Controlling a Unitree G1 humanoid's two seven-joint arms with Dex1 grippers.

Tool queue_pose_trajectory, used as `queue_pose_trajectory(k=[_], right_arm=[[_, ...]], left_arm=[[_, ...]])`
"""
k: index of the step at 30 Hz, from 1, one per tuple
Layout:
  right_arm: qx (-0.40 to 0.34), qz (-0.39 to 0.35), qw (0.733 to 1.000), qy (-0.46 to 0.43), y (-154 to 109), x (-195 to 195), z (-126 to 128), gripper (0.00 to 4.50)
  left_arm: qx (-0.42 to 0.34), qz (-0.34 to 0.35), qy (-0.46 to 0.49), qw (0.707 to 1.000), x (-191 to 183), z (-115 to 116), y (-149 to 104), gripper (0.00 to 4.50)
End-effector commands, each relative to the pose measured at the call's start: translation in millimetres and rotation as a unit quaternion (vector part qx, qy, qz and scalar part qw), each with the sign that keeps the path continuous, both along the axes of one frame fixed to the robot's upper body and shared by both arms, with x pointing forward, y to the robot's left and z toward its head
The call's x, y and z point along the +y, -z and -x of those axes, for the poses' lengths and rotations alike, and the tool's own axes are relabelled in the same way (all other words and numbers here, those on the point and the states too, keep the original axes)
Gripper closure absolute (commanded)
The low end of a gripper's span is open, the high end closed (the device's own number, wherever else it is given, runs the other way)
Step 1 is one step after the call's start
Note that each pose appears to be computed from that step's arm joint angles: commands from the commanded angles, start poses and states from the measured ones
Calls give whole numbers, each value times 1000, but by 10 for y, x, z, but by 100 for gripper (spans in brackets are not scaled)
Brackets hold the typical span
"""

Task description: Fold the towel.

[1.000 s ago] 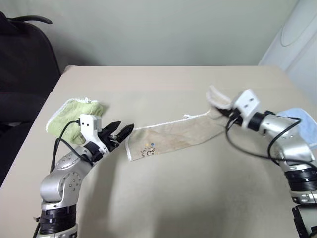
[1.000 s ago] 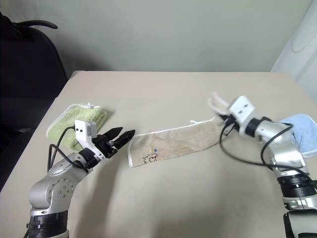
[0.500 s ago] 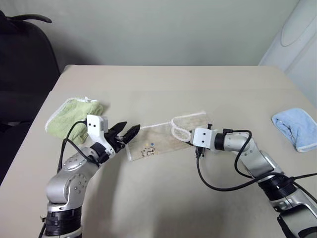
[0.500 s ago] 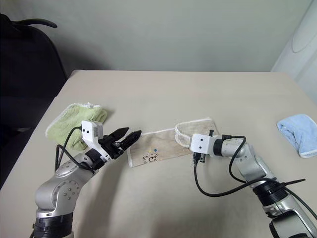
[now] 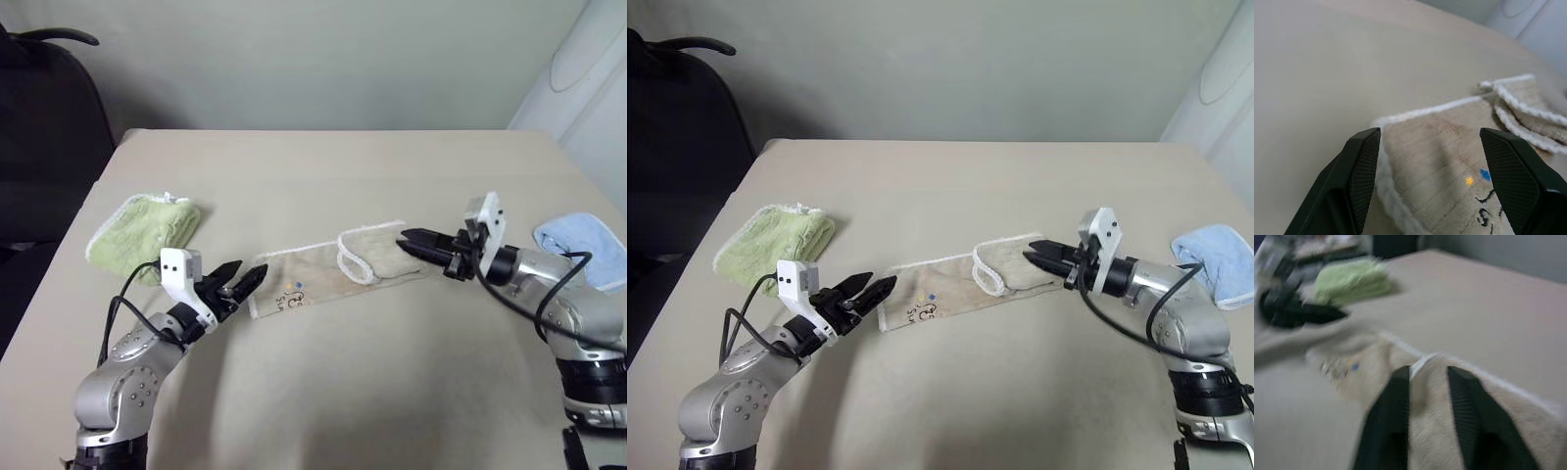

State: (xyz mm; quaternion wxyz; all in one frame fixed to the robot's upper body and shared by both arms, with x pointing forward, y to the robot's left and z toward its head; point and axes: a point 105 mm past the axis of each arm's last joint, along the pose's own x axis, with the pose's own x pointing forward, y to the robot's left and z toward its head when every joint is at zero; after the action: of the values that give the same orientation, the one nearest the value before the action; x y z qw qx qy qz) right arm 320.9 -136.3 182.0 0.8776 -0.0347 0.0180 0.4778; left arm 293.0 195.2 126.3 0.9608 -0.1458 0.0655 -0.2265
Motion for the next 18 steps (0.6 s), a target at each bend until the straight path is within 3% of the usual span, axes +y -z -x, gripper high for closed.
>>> queue_pose_trajectory(k=[1, 5, 8, 10, 13, 18], right_arm=[[28, 5, 999, 40, 216, 28, -231, 449], [75, 53, 994, 57, 773, 108, -404, 449], [85, 70, 992, 59, 994, 120, -446, 449], [83, 60, 993, 63, 1010, 135, -478, 450], [70, 31, 995, 62, 916, 184, -520, 450], [36, -16, 998, 58, 674, 261, -563, 450]], left_arm=[[-16, 26, 3, 1000, -30, 62, -136, 95], [-4, 57, 2, 998, -59, 141, -137, 95], [11, 77, -1, 997, -76, 234, -117, 95], [28, 91, -4, 995, -73, 322, -79, 79], [60, 121, -3, 991, -98, 520, -2, 10], [134, 172, -29, 975, -143, 717, 197, 4]])
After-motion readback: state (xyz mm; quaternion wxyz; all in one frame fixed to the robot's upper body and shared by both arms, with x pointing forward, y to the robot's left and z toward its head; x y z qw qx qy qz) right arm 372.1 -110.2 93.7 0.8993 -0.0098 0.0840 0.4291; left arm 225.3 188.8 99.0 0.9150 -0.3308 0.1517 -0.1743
